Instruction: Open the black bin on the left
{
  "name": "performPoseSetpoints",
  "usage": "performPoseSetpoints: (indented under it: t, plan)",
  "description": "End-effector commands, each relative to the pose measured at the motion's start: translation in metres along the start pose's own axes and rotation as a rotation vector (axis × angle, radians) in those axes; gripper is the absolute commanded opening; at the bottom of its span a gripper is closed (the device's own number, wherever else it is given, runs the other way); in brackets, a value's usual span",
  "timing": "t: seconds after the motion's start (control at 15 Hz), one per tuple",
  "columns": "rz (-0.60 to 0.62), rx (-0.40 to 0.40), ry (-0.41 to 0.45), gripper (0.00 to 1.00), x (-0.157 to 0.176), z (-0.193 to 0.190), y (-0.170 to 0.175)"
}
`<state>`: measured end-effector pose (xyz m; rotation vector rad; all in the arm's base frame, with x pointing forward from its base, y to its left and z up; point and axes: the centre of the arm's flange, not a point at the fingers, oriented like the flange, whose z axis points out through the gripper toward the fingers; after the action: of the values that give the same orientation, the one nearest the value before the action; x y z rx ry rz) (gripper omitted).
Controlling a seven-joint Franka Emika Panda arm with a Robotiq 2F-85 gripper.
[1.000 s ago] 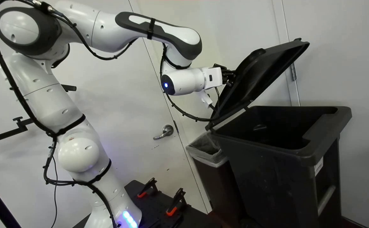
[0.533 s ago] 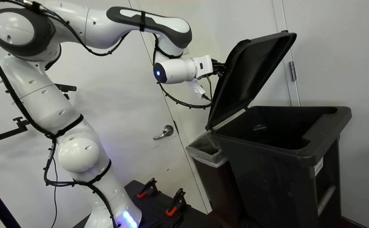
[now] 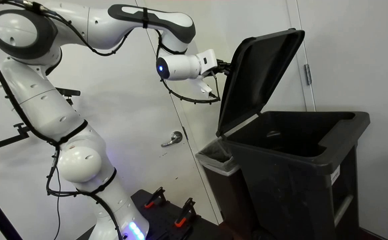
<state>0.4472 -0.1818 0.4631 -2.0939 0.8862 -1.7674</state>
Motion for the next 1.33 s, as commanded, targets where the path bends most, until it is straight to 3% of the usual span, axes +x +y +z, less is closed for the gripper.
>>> performPoseSetpoints:
  t: [0.0,0.67,1.27]
  plan:
    - [-0.085,0.022,0.043,0.03,-0.007,0.016,-0.046]
    - [-0.206,0.035,0.028,0.03,-0.013,0.021,-0.090]
    - [-0.345,-0.011,0.044,0.03,-0.023,0.025,-0.121]
